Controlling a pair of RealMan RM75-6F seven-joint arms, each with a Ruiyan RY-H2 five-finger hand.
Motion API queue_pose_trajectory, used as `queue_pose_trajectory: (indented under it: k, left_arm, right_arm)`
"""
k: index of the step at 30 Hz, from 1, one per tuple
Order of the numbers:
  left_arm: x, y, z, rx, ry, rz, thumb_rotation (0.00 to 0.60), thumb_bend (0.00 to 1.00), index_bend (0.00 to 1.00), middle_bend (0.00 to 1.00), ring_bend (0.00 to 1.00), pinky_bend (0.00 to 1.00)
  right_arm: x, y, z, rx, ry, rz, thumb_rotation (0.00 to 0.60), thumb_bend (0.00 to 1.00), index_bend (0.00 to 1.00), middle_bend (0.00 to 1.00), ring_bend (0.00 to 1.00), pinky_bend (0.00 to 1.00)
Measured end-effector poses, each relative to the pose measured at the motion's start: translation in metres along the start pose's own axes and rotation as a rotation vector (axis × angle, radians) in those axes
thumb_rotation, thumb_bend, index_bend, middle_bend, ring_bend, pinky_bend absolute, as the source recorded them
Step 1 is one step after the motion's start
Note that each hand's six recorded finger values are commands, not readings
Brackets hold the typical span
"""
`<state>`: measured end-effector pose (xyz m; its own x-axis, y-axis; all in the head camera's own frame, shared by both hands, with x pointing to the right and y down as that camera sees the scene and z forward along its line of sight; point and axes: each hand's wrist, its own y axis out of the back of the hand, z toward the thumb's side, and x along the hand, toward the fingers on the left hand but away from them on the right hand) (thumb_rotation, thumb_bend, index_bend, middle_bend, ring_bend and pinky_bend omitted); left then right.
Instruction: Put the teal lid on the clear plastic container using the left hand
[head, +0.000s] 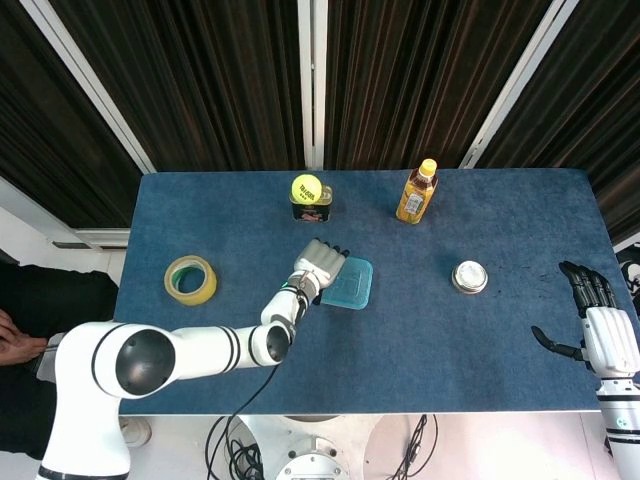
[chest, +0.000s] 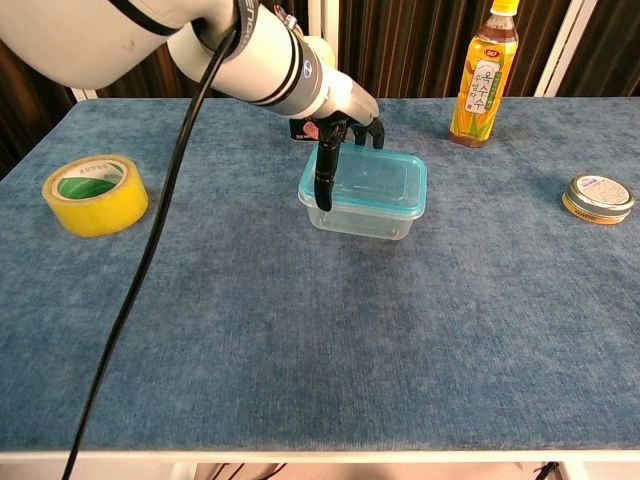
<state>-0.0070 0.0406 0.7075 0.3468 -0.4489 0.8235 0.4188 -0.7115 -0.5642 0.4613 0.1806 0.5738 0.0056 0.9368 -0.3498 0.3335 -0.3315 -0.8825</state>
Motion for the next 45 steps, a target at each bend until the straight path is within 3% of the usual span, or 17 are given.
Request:
queue_pose_trajectory:
  k: [5, 10, 15, 26, 29, 35, 45]
  left_arm:
    - [0.001, -0.002, -0.003, 0.005, 0.016, 0.003, 0.6, 0.21, 0.26, 0.24, 0.15, 0.16]
    - [0.002, -0.005, -0.003, 0.002, 0.019, 0.001, 0.6, 0.16, 0.08, 0.09, 0.02, 0.13]
    - [0.001, -0.003, -0.004, 0.009, 0.024, 0.017, 0.6, 0.13, 0.0, 0.0, 0.0, 0.1]
    - [-0.013, -0.004, -0.003, 0.007, -0.025, 0.031, 0.6, 0.13, 0.02, 0.0, 0.0, 0.05]
    - [-0.021, -0.002, -0.006, 0.004, -0.041, 0.057, 0.6, 0.12, 0.12, 0.06, 0.0, 0.05]
    - [-0.04, -0.005, -0.013, 0.005, -0.09, 0.136, 0.6, 0.12, 0.2, 0.13, 0.0, 0.05]
    - [-0.062, -0.031, 0.005, 0.056, -0.231, 0.214, 0.6, 0.12, 0.23, 0.13, 0.0, 0.05]
  right_arm:
    - [0.001, 0.001, -0.001, 0.0, -0.004, -0.002, 0.6, 0.13, 0.0, 0.06, 0.0, 0.0]
    - [0.001, 0.001, 0.0, -0.002, 0.002, -0.004, 0.6, 0.13, 0.0, 0.06, 0.0, 0.0]
    - [0.003, 0.002, -0.001, -0.004, 0.0, -0.008, 0.6, 0.13, 0.0, 0.06, 0.0, 0.0]
    - [0.006, 0.003, 0.001, -0.009, 0.01, -0.012, 0.6, 0.13, 0.0, 0.06, 0.0, 0.0]
    - [0.007, 0.002, 0.001, -0.007, 0.01, -0.007, 0.6, 0.13, 0.0, 0.06, 0.0, 0.0]
    - [0.005, 0.001, 0.003, -0.004, 0.016, -0.006, 0.6, 0.13, 0.0, 0.06, 0.0, 0.0]
    - [0.0, -0.006, 0.012, -0.001, 0.033, 0.009, 0.6, 0.13, 0.0, 0.06, 0.0, 0.0]
